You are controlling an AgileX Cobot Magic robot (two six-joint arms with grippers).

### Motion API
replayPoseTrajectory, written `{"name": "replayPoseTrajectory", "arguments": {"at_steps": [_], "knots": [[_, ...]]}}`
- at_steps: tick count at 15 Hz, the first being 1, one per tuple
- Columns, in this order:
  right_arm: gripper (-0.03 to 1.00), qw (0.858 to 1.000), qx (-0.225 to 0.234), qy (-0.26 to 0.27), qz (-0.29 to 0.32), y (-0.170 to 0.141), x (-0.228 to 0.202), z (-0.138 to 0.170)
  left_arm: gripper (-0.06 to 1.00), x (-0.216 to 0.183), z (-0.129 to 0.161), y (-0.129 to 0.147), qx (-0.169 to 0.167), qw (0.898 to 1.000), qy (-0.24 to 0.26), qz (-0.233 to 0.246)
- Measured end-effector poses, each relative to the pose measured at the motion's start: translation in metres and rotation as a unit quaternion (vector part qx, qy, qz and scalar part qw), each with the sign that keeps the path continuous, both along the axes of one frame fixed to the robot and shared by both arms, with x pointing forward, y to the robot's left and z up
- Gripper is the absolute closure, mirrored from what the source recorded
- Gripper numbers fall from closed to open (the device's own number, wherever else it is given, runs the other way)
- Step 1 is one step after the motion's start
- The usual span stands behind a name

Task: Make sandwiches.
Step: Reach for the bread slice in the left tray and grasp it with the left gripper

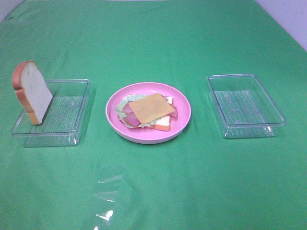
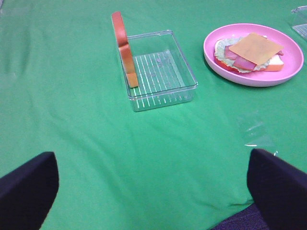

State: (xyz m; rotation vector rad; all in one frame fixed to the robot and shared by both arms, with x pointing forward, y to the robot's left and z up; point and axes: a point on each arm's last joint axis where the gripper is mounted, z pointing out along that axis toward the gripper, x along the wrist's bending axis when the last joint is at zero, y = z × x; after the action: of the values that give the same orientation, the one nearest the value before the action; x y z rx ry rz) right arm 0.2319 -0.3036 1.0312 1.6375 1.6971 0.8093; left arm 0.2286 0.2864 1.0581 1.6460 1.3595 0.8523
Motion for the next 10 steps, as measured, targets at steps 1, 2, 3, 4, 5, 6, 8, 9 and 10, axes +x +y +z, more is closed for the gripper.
{"name": "replayPoseTrajectory", "arguments": {"at_steps": [1, 2, 3, 4, 5, 6, 8, 9, 10], "knots": [[-0.01, 1.000, 0.004, 0.002, 0.007, 0.0013, -0.0004, -0.0022, -0.05, 0.0000, 0.0000, 0.0000, 0.000, 1.000, 0.000, 0.000], [-0.01, 1.000, 0.004, 0.002, 0.008, 0.0016, -0.0004, -0.0022, -0.05, 0.0000, 0.0000, 0.0000, 0.000, 1.000, 0.000, 0.000], [-0.01, 1.000, 0.003, 0.002, 0.009, 0.0016, -0.0004, -0.0022, -0.05, 0.0000, 0.0000, 0.0000, 0.000, 1.000, 0.000, 0.000], [-0.01, 1.000, 0.003, 0.002, 0.009, 0.0017, -0.0004, -0.0022, -0.05, 0.0000, 0.0000, 0.0000, 0.000, 1.000, 0.000, 0.000], [-0.01, 1.000, 0.003, 0.002, 0.009, 0.0017, -0.0004, -0.0022, -0.05, 0.0000, 0.0000, 0.0000, 0.000, 1.000, 0.000, 0.000], [-0.01, 1.000, 0.004, 0.003, 0.010, 0.0018, -0.0004, -0.0022, -0.05, 0.0000, 0.0000, 0.0000, 0.000, 1.000, 0.000, 0.000], [-0.01, 1.000, 0.005, 0.003, 0.010, 0.0019, -0.0004, -0.0022, -0.05, 0.0000, 0.0000, 0.0000, 0.000, 1.000, 0.000, 0.000], [-0.01, 1.000, 0.005, 0.003, 0.010, 0.0019, -0.0004, -0.0022, -0.05, 0.0000, 0.0000, 0.0000, 0.000, 1.000, 0.000, 0.000], [-0.01, 1.000, 0.004, 0.003, 0.010, 0.0019, -0.0004, -0.0022, -0.05, 0.0000, 0.0000, 0.0000, 0.000, 1.000, 0.000, 0.000]]}}
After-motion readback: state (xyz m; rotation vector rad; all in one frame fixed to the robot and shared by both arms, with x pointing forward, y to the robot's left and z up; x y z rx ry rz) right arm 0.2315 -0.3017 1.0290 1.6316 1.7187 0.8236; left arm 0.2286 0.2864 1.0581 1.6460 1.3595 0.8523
